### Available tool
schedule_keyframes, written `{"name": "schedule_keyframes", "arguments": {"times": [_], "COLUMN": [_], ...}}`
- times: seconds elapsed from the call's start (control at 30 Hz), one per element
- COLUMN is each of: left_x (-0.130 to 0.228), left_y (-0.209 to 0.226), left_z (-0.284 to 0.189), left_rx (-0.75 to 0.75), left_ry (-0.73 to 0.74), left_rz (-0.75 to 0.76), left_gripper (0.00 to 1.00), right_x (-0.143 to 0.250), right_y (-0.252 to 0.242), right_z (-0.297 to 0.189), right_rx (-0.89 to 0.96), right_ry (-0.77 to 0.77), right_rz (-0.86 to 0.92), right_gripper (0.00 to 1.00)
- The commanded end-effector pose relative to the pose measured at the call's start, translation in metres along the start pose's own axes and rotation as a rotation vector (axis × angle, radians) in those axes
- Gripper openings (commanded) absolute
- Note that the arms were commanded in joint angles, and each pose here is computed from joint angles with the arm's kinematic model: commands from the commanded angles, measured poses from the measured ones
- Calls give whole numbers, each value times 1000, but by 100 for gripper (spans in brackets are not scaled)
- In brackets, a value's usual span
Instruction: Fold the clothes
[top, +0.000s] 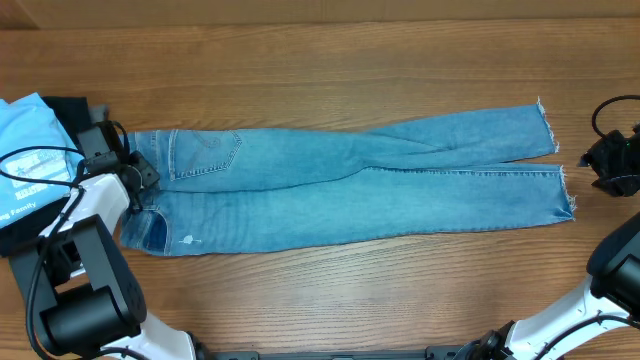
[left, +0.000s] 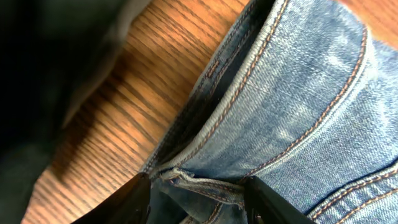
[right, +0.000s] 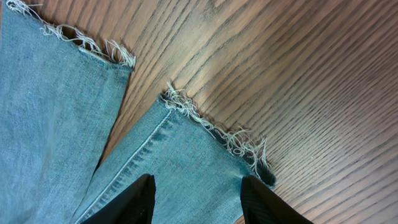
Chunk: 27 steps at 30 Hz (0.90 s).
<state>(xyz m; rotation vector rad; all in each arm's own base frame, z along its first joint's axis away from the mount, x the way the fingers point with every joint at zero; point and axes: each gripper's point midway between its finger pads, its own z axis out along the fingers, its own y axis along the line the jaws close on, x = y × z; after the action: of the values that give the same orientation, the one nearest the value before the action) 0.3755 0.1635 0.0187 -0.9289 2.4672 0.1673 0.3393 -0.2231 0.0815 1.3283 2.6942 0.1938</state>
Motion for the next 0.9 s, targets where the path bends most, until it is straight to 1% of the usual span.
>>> {"name": "schedule_keyframes", "arguments": {"times": [0.0, 0.03, 0.07, 0.1, 0.2, 0.23, 0.27, 0.3, 0.33, 0.4, 0.43, 0.47, 0.5, 0.53, 0.6, 0.67, 0.77, 0.8, 0.83, 0.87], "left_x": [11, 8, 4, 0, -18, -19, -17, -8, 5, 31, 38, 45, 49, 45, 29, 13, 10, 11, 15, 18], "left_y": [-4, -8, -9, -10, -13, -10, -5, 11, 29, 44, 46, 44, 35, 18, -8, -24, -29, -32, -35, -39], "left_z": [8, 5, 2, -3, -25, -34, -41, -46, -49, -46, -42, -36, -27, -15, -6, -6, 2, 7, 13, 13], "left_rx": [32, 57, 62, 66, 80, 72, 51, -29, -121, -206, -220, -214, -165, -65, 90, 180, 209, 222, 236, 257], "left_ry": [40, 35, 24, 8, -59, -61, -54, -22, 23, 106, 124, 139, 145, 121, 71, 17, 3, 7, 22, 33], "left_rz": [24, 70, 84, 86, 106, 104, 102, 57, -15, -154, -216, -291, -343, -362, -326, -277, -261, -247, -242, -217], "left_gripper": [37, 15, 7, 4, 4, 11, 34, 62, 67, 75, 80, 87, 91, 91, 91, 90, 88, 85, 75, 53], "right_x": [-6, -6, -6, -6, -6, -6, -6, -6, -6, -6, -6, -6, -6, -6, -5, -4, -5, -5, -5, -4], "right_y": [6, 6, 6, 6, 6, 6, 6, 6, 6, 6, 6, 6, 6, 6, 6, 4, 1, 1, 1, 1], "right_z": [-13, -13, -13, -13, -13, -13, -13, -13, -13, -13, -13, -13, -13, -13, -13, -13, -13, -13, -13, -13], "right_rx": [-14, -14, -14, -14, -14, -14, -14, -14, -14, -14, -14, -14, -14, -14, -13, 0, 14, 14, 14, 15], "right_ry": [-40, -40, -41, -41, -40, -41, -41, -41, -41, -41, -41, -40, -39, -38, -37, -35, -38, -38, -37, -34], "right_rz": [-15, -15, -15, -15, -15, -15, -15, -16, -16, -16, -16, -16, -16, -16, -17, -18, -18, -18, -17, -17], "right_gripper": [48, 48, 48, 48, 48, 48, 48, 48, 48, 48, 48, 48, 48, 48, 48, 48, 48, 48, 48, 48]}}
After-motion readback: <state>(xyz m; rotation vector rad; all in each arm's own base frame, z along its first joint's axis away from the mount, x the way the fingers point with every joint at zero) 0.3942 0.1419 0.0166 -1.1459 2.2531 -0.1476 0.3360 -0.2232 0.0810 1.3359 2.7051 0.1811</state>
